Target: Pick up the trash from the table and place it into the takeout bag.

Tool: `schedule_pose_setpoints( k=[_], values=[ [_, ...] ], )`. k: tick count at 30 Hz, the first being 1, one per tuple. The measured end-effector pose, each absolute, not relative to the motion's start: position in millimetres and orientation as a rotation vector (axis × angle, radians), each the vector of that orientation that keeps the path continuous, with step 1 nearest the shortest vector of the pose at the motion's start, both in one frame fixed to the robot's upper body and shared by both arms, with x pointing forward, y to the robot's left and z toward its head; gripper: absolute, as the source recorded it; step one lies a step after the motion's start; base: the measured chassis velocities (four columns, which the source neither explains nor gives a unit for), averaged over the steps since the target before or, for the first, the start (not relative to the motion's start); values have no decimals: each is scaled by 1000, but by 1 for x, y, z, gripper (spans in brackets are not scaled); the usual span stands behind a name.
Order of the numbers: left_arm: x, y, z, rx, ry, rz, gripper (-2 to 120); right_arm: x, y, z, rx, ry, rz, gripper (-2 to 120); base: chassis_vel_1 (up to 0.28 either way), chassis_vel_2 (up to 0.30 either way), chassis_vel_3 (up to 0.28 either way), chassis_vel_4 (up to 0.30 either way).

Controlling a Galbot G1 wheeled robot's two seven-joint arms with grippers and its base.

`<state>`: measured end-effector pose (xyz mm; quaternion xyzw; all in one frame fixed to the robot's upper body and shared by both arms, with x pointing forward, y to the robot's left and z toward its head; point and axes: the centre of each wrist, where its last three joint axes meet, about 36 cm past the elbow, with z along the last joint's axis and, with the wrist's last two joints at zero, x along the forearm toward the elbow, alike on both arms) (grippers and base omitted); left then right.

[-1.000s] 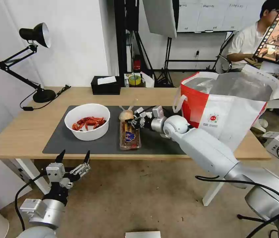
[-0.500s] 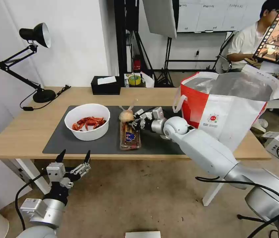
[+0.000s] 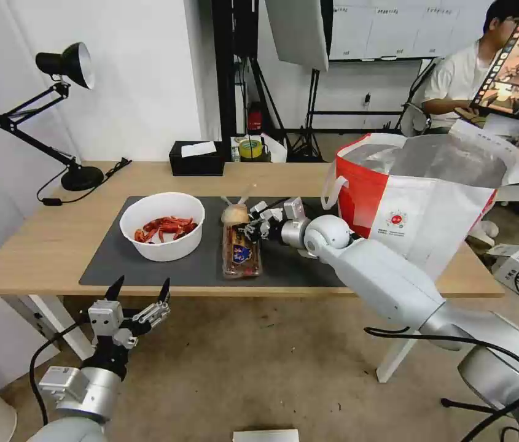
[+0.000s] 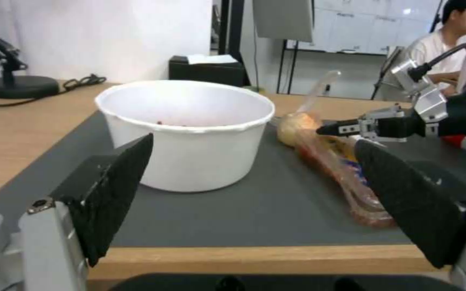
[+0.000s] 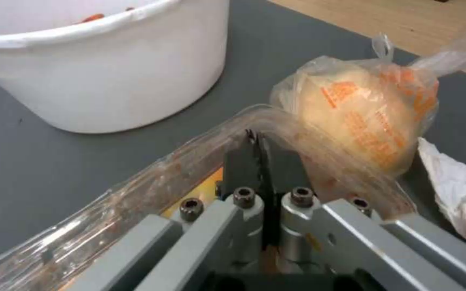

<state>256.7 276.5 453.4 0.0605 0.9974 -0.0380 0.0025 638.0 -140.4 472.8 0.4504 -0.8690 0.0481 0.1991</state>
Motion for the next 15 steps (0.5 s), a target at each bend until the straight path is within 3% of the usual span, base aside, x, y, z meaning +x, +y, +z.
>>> schedule_pose_setpoints(
  k=[7, 15],
  values=[
    [270, 278, 457, 286, 3132, -219, 100, 633, -143, 479, 1273, -2442, 119, 0, 0, 0, 0, 0],
    [306, 284, 486, 599, 3163, -732, 100, 621, -145, 491, 1292, -2476, 72, 0, 0, 0, 0, 0]
  ],
)
